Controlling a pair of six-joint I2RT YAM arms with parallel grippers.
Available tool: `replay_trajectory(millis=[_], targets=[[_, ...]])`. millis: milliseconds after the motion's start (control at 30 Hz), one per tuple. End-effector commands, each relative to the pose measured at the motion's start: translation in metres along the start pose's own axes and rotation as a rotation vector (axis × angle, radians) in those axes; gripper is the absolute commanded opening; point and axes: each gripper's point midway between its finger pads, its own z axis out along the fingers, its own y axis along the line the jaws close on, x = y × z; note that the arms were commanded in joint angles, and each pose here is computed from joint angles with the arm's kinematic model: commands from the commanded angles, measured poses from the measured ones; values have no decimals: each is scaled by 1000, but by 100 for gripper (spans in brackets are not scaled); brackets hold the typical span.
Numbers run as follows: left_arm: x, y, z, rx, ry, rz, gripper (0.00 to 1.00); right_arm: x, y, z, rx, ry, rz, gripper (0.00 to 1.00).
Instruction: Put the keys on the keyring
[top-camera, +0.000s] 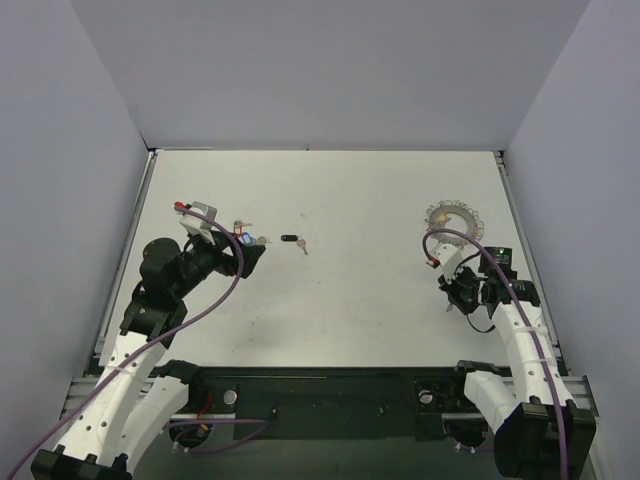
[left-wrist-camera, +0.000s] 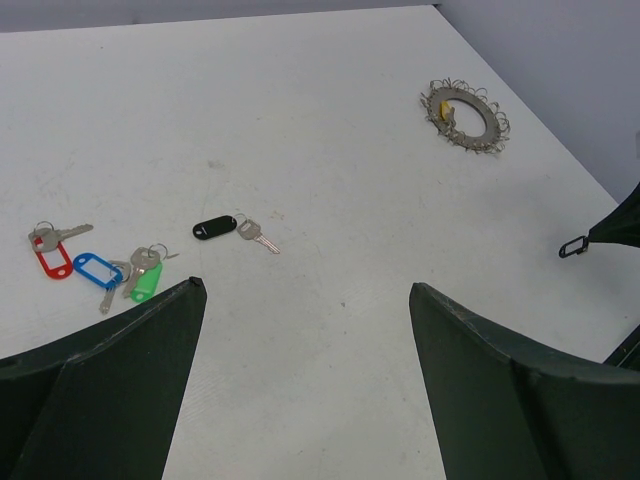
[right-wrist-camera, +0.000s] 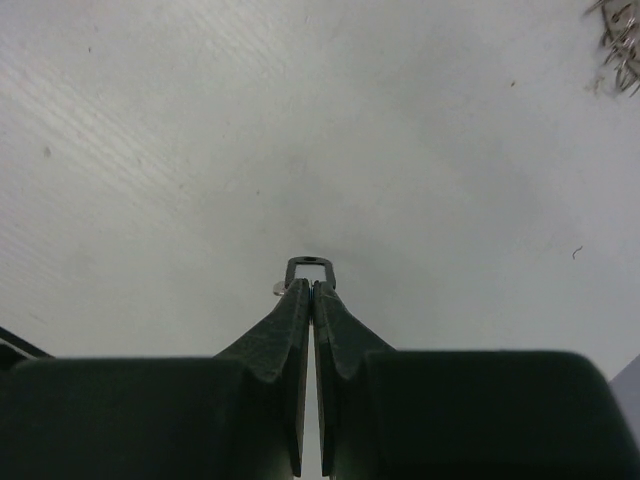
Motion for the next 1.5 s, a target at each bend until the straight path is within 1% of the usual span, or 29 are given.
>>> replay_trajectory(millis=[0, 100, 200, 300, 400, 667, 833, 1167, 1333, 1467], targets=[[-19, -12, -2, 45, -63, 26, 93, 22, 1, -14, -45, 145, -86, 0], [-18, -13, -2, 47, -62, 24, 93, 22, 6, -10, -140, 196, -58, 0], [-19, -13, -3, 48, -65, 27, 93, 15, 4, 0, -175, 222, -28, 0], [-19, -13, -3, 46, -64, 31, 93, 3, -7, 19, -144, 251, -26, 0], [-20, -13, -4, 42, -69, 37, 93, -14, -10, 35, -136, 246, -32, 0], [-20, -13, -4, 44, -66, 42, 93, -37, -19, 71, -115, 262, 48, 0], [-19, -13, -3, 45, -63, 41, 93, -45, -26, 81, -60, 258, 48, 0], [-17, -11, -2, 36, -57, 43, 93, -60, -25, 98, 15, 253, -48, 0], [-16, -11, -1, 35, -52, 40, 93, -60, -29, 103, 50, 269, -50, 0], [-16, -10, -1, 32, -52, 41, 93, -58, -32, 105, 96, 263, -14, 0]])
